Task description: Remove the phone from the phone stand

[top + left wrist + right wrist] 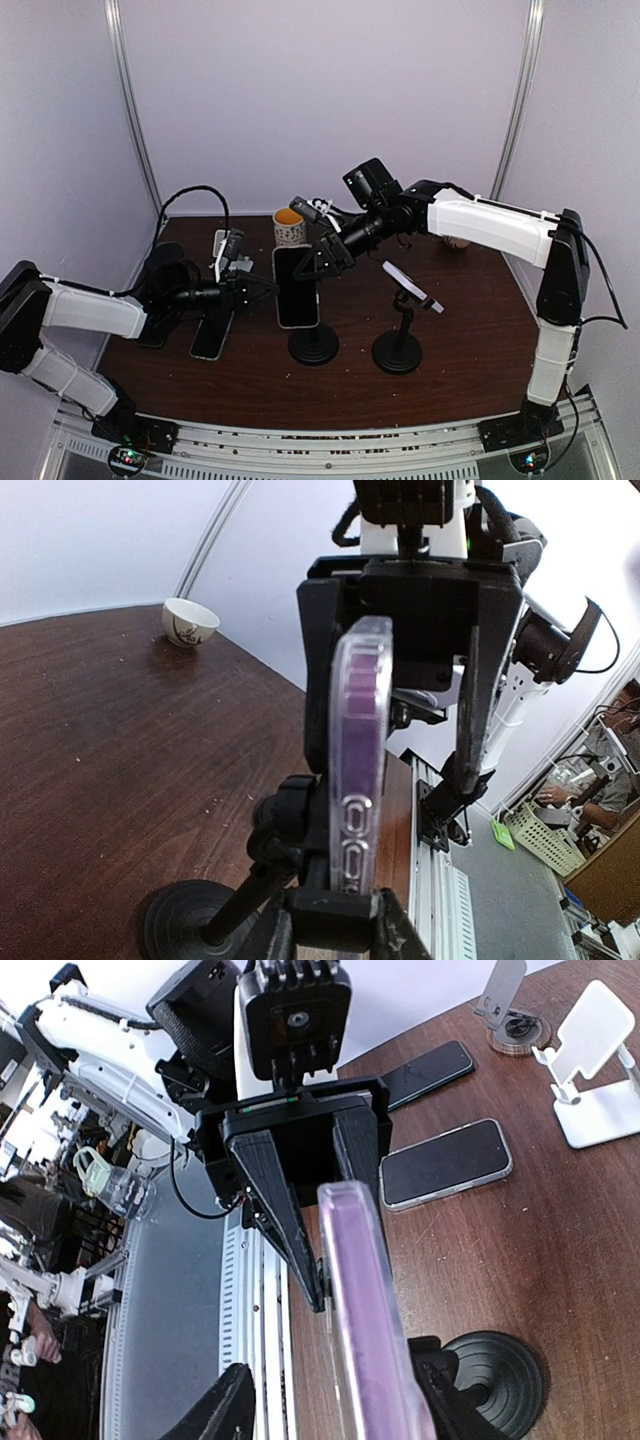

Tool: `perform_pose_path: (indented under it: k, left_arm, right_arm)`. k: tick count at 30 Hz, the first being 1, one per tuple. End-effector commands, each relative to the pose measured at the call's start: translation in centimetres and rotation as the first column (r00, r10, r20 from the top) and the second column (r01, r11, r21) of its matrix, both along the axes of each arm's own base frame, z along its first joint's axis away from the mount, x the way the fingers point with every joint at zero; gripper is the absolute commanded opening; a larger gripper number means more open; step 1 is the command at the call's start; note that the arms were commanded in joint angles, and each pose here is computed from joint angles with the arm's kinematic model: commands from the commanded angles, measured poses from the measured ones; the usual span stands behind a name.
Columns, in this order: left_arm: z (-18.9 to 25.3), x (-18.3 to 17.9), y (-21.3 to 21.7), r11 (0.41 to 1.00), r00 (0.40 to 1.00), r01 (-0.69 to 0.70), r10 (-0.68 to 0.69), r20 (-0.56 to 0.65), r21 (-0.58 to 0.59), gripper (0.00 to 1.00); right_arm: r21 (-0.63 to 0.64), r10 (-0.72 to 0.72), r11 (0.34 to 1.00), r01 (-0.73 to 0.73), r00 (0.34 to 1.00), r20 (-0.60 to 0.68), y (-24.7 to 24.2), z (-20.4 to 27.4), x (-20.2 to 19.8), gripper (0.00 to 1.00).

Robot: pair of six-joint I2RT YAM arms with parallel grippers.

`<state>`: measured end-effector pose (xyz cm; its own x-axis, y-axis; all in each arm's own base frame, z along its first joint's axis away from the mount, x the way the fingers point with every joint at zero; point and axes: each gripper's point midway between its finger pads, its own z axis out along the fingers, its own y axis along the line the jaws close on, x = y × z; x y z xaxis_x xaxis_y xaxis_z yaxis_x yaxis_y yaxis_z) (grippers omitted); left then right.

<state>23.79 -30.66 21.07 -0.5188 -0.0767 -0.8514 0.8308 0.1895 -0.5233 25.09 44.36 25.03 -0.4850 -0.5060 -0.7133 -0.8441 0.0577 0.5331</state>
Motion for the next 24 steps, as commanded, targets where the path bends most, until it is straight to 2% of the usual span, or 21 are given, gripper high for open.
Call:
perform_pose_path:
  k: [1,9,10,13,21,24]
  left_arm:
    - [2.8,0.6,0.6,0.996,0.992,-0.054,0.061,0.110,-0.065,0.00]
    - [2.4,0.2,0.2,0.997,0.993,-0.038,0.045,0.109,-0.063,0.00]
    - [2.6,0.2,0.2,0.997,0.993,-0.039,0.046,0.112,-0.066,0.00]
    - [2.8,0.3,0.2,0.997,0.992,-0.043,0.051,0.117,-0.070,0.00]
    - [3.2,0.7,0.4,0.992,0.990,-0.072,0.083,0.113,-0.101,0.00]
    - [3.2,0.6,0.4,0.991,0.990,-0.073,0.086,0.110,-0.113,0.00]
  right_arm:
    - [0.099,-0.069,0.993,0.072,0.997,-0.027,0.5,2.4,0.7,0.54]
    - [0.154,-0.084,0.983,0.098,0.992,-0.091,1.8,2.2,1.6,0.52]
    - [0.158,-0.082,0.983,0.096,0.992,-0.093,2.1,2.3,1.7,0.47]
    - [0.155,-0.080,0.983,0.095,0.992,-0.097,2.3,2.1,1.6,0.41]
    - [0.162,-0.086,0.981,0.107,0.988,-0.127,2.9,1.2,1.5,0.36]
    - [0.150,-0.081,0.983,0.102,0.987,-0.140,3.0,0.4,1.5,0.28]
